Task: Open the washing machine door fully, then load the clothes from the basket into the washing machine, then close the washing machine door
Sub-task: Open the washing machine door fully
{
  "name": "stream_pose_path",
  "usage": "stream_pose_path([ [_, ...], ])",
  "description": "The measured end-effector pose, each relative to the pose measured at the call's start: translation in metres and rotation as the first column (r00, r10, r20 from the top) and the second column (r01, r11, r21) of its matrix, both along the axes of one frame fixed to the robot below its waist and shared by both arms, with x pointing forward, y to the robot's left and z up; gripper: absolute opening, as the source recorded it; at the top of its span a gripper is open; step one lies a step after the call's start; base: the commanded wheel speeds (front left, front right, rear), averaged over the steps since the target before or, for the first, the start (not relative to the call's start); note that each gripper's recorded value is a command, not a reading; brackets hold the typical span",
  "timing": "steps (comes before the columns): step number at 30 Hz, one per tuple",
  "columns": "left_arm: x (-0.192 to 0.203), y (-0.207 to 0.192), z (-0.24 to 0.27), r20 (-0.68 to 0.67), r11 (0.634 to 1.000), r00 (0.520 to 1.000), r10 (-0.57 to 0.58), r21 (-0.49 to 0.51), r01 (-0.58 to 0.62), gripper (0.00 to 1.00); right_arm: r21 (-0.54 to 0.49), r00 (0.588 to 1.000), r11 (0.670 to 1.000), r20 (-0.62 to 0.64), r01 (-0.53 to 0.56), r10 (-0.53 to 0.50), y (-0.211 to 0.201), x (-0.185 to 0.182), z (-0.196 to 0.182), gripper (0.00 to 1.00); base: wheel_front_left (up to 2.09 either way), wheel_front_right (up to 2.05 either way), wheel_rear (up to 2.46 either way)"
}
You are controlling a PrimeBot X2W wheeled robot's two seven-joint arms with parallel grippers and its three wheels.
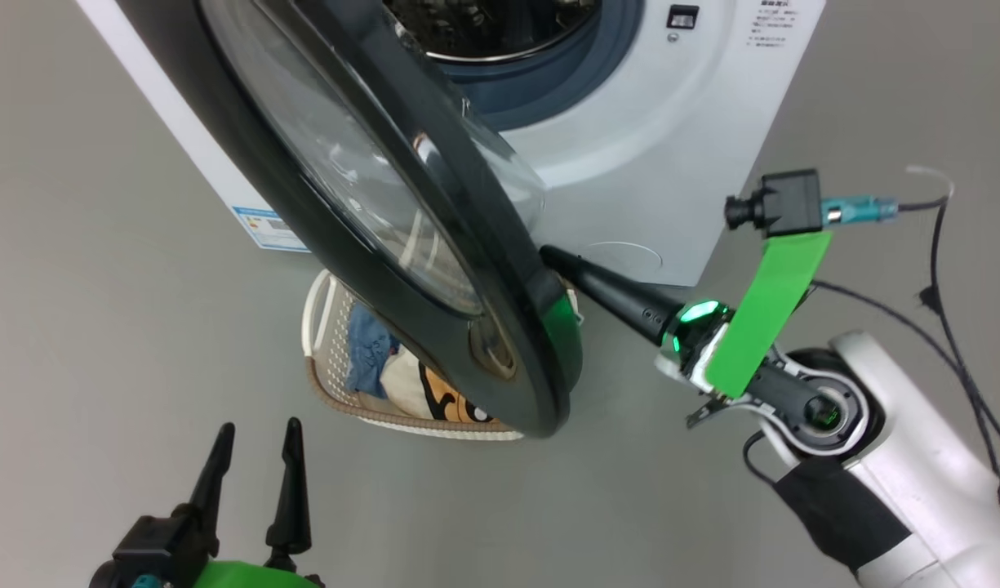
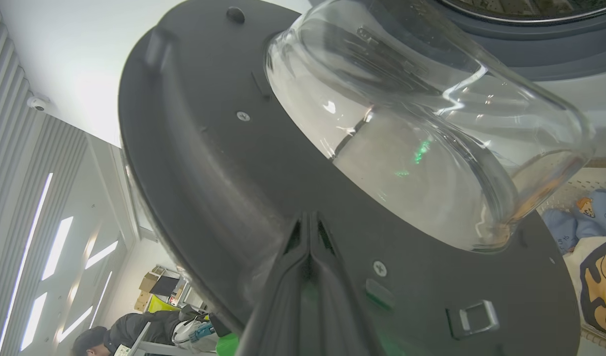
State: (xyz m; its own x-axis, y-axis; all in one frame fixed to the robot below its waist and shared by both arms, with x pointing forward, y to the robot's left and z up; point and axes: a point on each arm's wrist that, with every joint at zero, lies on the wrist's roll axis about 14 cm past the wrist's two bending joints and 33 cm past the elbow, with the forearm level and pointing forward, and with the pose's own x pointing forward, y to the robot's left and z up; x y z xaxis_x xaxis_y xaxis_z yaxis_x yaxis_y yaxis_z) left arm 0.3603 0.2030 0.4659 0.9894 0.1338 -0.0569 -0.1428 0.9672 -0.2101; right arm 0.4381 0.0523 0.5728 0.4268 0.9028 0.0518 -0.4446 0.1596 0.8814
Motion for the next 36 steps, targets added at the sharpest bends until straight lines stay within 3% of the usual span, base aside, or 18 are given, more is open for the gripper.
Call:
stream_pose_path([
  [22, -0.022, 0.009, 0.020, 0.054, 0.999, 0.998, 0.033, 0.002, -0.033, 1.00, 0.018, 0.986, 0.987, -0.045, -0.158, 0.159, 0.070, -0.066, -0.013, 0.00, 0.00, 0.00, 0.00],
  [36, -0.031, 0.010, 0.026, 0.075, 0.999, 0.996, 0.043, -0.002, -0.043, 1.00, 0.015, 0.982, 0.984, -0.057, -0.177, 0.178, 0.094, -0.086, -0.018, 0.00, 0.00, 0.00, 0.00],
])
